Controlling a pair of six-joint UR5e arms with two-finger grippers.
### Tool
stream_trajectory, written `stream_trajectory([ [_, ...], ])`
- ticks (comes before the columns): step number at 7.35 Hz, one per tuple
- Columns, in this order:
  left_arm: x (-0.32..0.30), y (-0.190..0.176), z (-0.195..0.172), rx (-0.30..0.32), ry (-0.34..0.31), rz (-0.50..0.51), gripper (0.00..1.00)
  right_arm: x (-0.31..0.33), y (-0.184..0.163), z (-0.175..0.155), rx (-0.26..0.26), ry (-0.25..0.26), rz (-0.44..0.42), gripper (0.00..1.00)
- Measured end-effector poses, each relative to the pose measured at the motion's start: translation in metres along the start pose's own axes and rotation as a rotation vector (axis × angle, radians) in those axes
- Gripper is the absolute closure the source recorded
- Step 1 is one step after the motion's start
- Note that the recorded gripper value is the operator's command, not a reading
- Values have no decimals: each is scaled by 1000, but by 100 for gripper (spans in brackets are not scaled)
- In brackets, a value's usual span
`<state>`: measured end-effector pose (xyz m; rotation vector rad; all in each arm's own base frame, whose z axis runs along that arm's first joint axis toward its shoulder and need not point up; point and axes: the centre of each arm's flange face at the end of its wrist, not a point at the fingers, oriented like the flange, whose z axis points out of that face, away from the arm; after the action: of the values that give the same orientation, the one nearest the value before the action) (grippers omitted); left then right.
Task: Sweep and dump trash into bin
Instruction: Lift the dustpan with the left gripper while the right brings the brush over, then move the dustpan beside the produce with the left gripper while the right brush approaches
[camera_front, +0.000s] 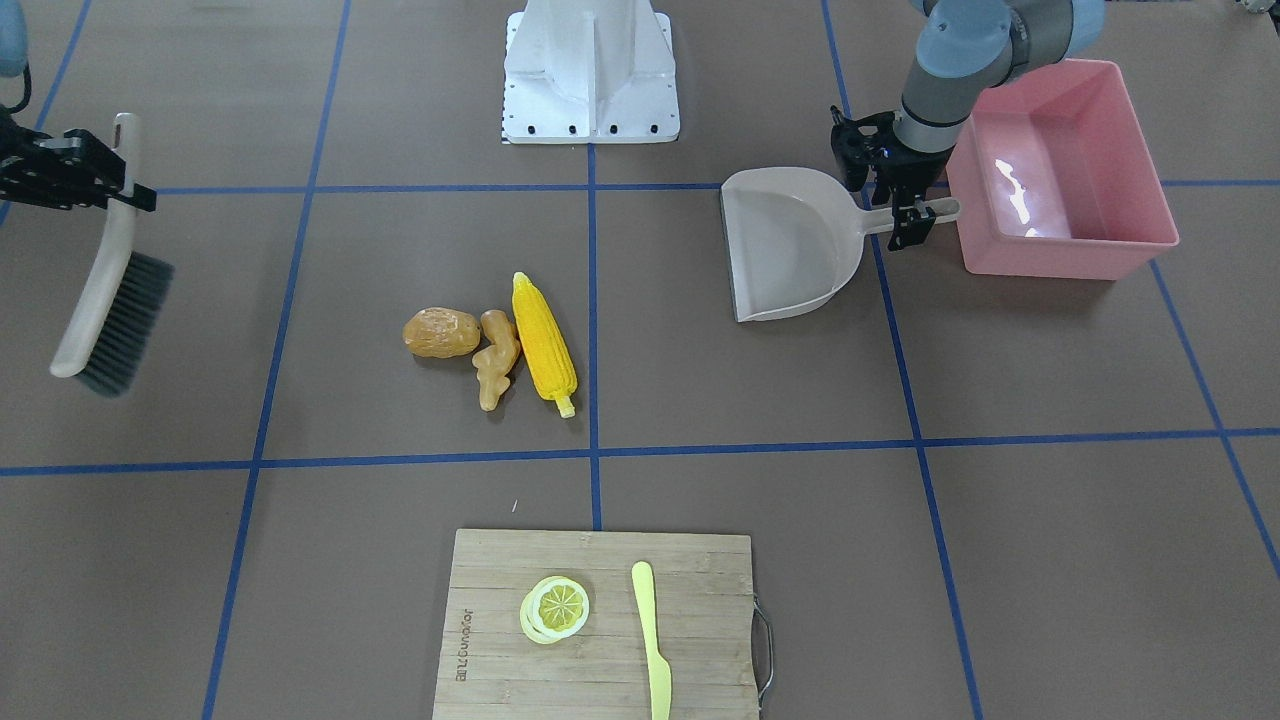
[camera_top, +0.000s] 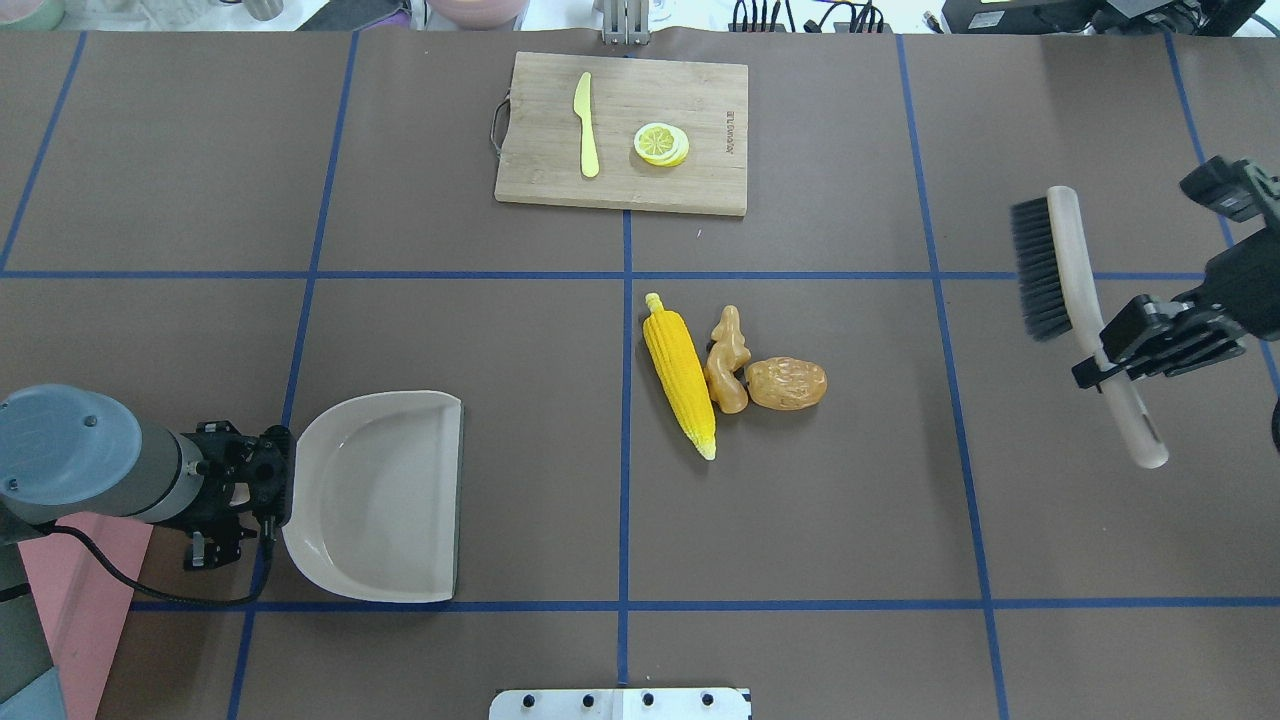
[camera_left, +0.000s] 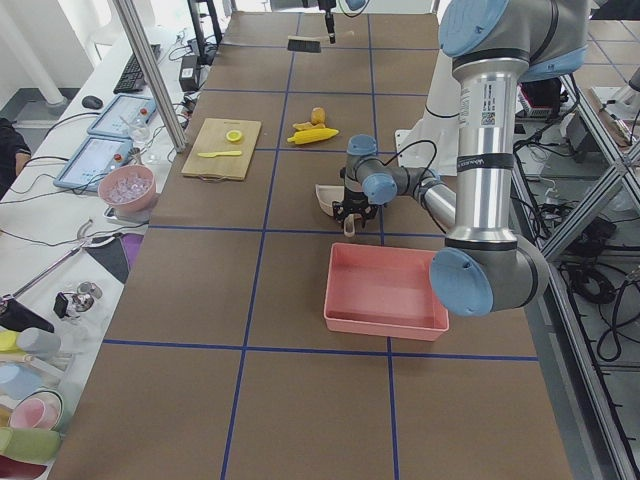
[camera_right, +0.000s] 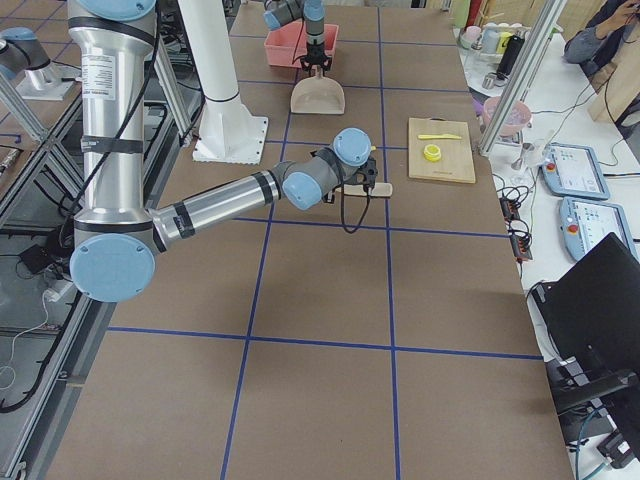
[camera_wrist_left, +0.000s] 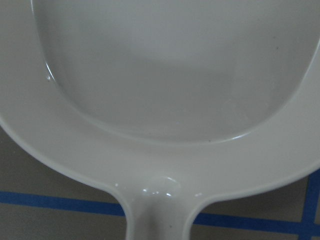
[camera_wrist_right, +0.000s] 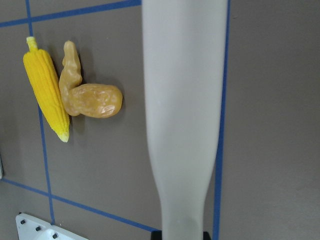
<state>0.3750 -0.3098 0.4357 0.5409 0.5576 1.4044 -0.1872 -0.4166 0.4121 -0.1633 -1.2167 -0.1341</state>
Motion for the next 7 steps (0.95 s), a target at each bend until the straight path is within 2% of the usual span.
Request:
stream_trajectory([
  [2,4,5,-5,27,43,-1,100,-42,6,63,-14,42,-90,100],
  [4,4,5,-16,53,75,-3,100,-63,-8,100,-21,57,-118,100],
  [7,-10,-18,-38,66,111,-18,100,-32,-41,144,-30,47,-133,100],
])
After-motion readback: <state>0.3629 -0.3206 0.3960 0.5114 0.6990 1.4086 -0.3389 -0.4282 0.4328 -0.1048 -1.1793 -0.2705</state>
